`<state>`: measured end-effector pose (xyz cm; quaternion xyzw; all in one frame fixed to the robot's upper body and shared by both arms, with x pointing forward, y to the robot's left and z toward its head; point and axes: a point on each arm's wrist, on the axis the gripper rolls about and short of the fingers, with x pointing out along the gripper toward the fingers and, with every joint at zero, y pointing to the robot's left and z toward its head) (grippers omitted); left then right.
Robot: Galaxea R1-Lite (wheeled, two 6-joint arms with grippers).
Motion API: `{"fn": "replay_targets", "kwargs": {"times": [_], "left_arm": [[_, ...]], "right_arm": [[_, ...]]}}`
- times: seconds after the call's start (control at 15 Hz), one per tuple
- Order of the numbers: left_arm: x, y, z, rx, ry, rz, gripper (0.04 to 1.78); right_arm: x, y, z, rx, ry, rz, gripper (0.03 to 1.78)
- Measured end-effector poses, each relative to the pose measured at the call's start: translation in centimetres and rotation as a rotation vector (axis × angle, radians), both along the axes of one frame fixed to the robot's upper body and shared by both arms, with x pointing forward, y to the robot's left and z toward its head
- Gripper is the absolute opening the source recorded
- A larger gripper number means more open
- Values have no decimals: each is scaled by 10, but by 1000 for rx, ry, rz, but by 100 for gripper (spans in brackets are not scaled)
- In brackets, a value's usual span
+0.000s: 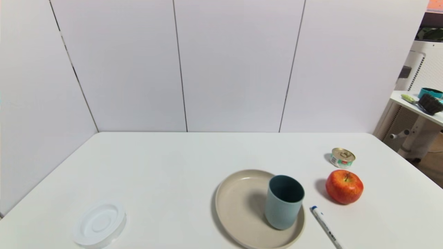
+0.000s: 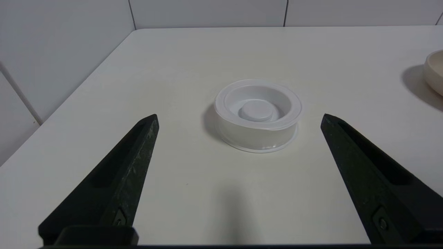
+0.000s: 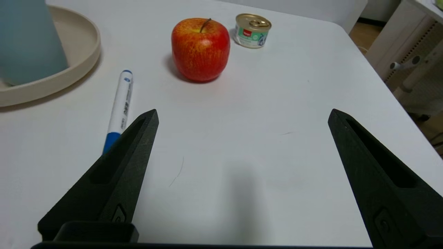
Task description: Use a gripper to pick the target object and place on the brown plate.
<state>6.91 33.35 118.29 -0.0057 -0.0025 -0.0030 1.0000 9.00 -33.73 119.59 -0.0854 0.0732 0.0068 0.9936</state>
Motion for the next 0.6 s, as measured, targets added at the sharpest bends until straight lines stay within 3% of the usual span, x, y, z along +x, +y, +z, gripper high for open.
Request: {"fn": "replay_targets", "kwargs": {"times": [0.2, 0.6], "left_arm": [[0, 0, 0, 0, 0, 0, 169], [0, 0, 0, 0, 0, 0, 169]], "right_arm": [[-13, 2, -10, 13, -60, 47, 169], [-21, 1, -13, 135, -141, 16, 169]]}}
